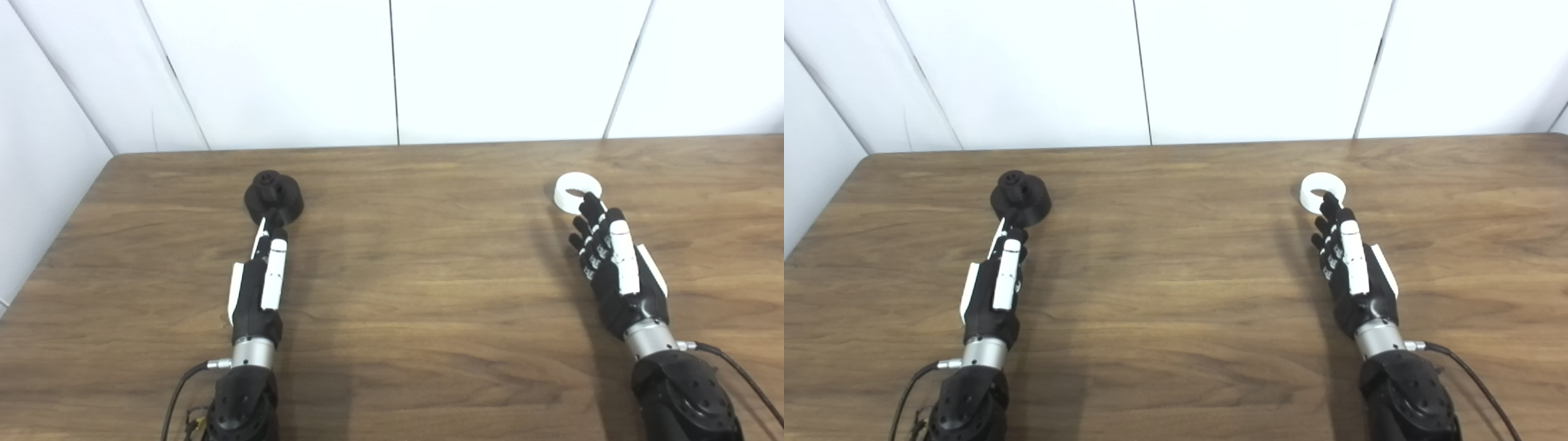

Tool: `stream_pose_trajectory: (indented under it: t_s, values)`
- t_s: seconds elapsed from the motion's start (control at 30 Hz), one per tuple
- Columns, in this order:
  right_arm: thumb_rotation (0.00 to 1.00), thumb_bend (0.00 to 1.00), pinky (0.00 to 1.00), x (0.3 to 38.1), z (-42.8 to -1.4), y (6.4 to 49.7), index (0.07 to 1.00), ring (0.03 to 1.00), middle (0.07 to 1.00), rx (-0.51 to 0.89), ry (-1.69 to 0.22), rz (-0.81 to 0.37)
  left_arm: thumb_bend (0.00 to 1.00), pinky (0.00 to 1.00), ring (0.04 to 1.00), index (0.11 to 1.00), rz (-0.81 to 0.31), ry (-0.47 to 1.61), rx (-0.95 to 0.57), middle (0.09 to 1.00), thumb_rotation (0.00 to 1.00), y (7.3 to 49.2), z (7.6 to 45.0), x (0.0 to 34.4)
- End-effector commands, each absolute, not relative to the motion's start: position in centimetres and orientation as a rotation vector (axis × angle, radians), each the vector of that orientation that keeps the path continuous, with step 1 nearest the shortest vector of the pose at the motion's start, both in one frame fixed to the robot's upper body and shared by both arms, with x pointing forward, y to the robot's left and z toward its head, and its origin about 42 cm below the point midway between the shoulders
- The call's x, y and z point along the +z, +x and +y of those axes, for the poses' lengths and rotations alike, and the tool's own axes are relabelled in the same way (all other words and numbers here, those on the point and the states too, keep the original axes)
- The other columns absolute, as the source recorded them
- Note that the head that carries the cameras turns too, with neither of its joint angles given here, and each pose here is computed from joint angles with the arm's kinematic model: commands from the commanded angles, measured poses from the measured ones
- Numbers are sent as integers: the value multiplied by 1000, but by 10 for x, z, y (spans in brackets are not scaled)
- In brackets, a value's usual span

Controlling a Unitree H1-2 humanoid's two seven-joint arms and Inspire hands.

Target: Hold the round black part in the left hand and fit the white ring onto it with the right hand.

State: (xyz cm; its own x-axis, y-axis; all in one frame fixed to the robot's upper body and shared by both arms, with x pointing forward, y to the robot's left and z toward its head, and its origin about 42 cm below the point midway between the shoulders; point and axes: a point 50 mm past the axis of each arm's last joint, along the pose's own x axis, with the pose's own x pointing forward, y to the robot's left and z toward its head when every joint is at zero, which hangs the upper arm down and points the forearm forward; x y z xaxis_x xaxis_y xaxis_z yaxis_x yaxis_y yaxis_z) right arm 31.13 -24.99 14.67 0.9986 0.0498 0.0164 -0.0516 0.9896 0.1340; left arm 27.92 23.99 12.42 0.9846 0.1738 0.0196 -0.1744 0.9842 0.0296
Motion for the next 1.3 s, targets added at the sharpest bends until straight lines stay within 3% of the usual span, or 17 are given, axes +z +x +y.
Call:
stream_pose_trajectory:
  t_s: [0.0,0.37,0.53,0.63,0.87,1.27]
  values:
    - [1000,404,1000,169,-248,322,976,1000,1000,80,138,-110,564,1000,998,1000,-81,63,171,997,879,286,240,141]
    - [1000,403,1000,171,-248,321,977,1000,1000,81,128,-110,572,1000,1000,1000,-76,78,157,1000,858,285,241,140]
    - [1000,419,1000,169,-249,322,978,1000,1000,87,133,-111,535,1000,1000,1000,-89,83,166,1000,791,285,243,141]
    - [1000,415,1000,169,-249,322,976,1000,1000,85,135,-108,539,993,990,993,-85,206,198,988,731,281,248,145]
    - [1000,427,1000,168,-247,324,979,1000,1000,93,134,-107,696,893,926,976,-93,422,277,939,548,279,261,169]
    - [1000,429,1000,167,-247,326,978,1000,1000,99,135,-104,925,836,937,988,-86,658,312,971,467,308,298,213]
